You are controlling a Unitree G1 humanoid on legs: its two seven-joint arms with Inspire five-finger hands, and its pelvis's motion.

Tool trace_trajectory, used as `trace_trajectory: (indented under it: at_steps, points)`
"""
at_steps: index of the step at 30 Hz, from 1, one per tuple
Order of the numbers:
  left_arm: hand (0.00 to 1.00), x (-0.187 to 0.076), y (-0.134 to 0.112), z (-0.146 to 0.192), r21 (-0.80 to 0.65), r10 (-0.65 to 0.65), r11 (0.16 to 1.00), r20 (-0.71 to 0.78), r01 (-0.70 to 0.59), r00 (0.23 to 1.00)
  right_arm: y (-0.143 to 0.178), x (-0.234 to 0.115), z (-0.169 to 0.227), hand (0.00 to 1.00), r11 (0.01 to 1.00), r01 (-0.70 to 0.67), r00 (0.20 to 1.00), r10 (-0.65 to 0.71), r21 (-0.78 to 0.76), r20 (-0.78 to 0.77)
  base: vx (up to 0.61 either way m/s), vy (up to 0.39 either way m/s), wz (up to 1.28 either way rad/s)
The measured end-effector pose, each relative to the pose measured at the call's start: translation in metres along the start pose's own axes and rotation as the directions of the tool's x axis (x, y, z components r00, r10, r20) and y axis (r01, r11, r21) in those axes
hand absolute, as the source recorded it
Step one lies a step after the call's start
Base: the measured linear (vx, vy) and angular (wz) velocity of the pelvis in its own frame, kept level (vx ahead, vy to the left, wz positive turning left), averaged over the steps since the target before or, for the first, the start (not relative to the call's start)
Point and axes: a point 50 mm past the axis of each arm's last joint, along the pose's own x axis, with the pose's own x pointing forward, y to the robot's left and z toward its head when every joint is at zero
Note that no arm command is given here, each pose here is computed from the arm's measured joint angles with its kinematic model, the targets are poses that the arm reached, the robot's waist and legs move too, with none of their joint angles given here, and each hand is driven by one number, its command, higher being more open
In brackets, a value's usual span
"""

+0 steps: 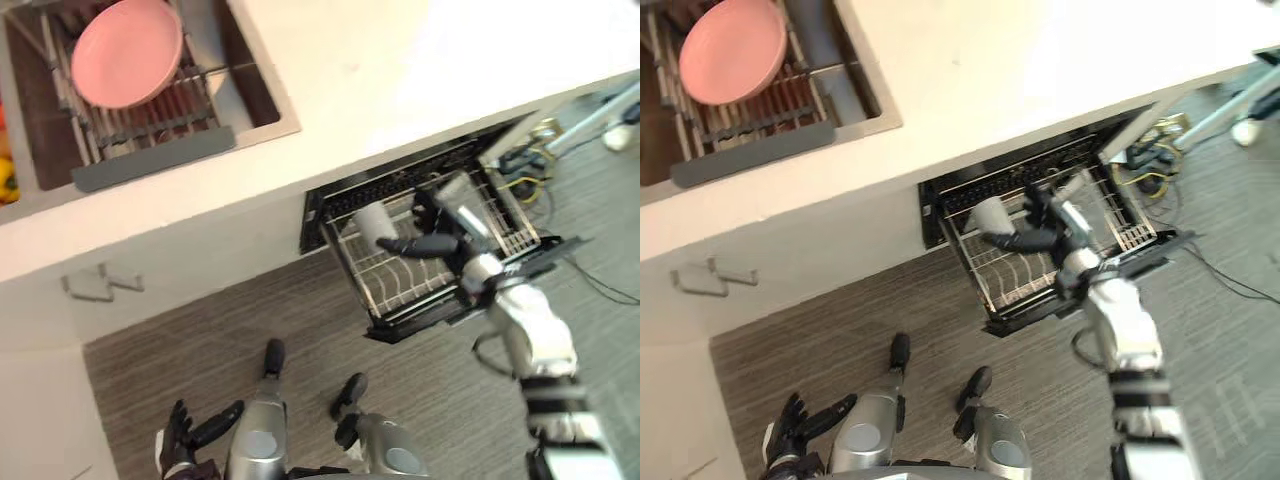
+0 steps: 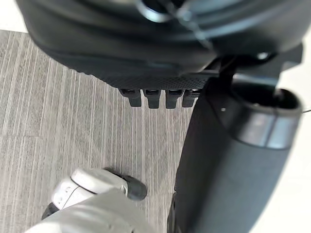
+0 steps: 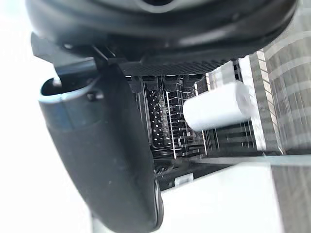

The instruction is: Walk over to the sink, pick up the cup, carry it to the dishwasher, place the cup inside the dishwasher, then close the dishwasher door

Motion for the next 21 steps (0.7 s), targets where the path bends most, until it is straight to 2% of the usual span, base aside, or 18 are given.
trace_trajectory:
  at_steps: [5, 11, 13, 21]
  points:
    - [1.00, -0.006, 0.009, -0.016, -0.047, 0.078, 0.996, -0.063, -0.081, 0.995, 0.018, -0.030, -0.022, 1.00, 0.993, 0.018, 1.000, -0.020, 0.115, 0.020, 0.08, -0.001, -0.19]
    - [1.00, -0.009, 0.015, -0.028, -0.082, 0.132, 0.986, -0.118, -0.142, 0.984, 0.013, -0.038, 0.017, 1.00, 0.995, 0.039, 0.965, -0.061, 0.090, 0.253, 0.05, 0.009, -0.07]
    - [1.00, -0.011, 0.019, -0.037, -0.079, 0.148, 0.984, -0.154, -0.162, 0.977, 0.016, -0.042, 0.031, 1.00, 0.995, 0.017, 0.934, -0.051, 0.099, 0.353, 0.02, 0.015, -0.12]
    - [1.00, -0.019, 0.021, -0.054, -0.119, 0.194, 0.967, -0.236, -0.226, 0.952, 0.036, -0.046, 0.052, 1.00, 0.985, -0.117, 0.846, 0.031, 0.128, 0.532, 0.00, 0.006, 0.06]
